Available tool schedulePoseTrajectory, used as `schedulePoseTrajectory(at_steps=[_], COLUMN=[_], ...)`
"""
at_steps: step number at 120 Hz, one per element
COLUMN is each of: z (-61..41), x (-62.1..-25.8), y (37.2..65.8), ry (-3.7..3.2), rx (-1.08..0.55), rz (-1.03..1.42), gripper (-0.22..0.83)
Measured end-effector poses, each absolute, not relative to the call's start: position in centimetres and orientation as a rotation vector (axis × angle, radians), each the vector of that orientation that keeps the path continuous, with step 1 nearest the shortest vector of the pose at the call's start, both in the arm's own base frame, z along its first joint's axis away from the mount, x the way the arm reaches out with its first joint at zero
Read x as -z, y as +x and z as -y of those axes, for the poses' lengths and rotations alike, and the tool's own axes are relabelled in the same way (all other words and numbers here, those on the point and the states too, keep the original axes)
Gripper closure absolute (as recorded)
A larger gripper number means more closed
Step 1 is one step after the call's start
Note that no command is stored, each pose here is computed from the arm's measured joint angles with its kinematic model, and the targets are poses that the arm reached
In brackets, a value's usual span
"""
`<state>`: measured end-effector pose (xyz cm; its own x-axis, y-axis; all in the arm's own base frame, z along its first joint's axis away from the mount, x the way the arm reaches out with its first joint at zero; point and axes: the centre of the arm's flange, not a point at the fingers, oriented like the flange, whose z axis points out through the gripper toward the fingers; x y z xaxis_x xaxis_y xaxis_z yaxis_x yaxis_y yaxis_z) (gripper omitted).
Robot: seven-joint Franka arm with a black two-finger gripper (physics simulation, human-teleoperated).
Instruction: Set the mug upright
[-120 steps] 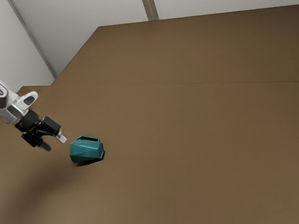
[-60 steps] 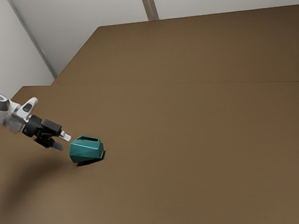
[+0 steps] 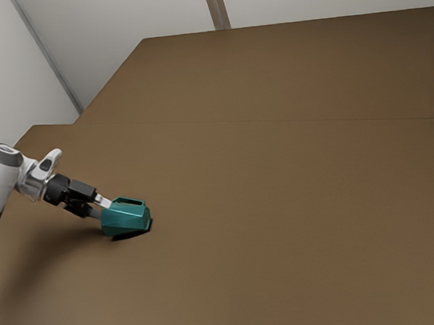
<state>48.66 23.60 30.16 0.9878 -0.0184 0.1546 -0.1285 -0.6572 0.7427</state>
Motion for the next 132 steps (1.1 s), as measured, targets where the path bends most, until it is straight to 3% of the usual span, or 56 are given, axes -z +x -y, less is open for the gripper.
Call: schedulePoseTrajectory(at_steps=[21, 35, 65, 96, 132], z=[-23.3, -23.1, -23.7, -24.1, -23.4], x=[-29.1, -28.5, -27.7, -27.4, -27.6], y=[48.7, 48.7, 48.2, 47.8, 48.1], ry=[2.242, 2.215, 2.177, 2.158, 2.125], rx=[-0.178, -0.188, -0.208, -0.228, -0.255], rz=[0.109, 0.112, 0.117, 0.135, 0.174], gripper=[0.0, 0.06, 0.24, 0.51, 0.63])
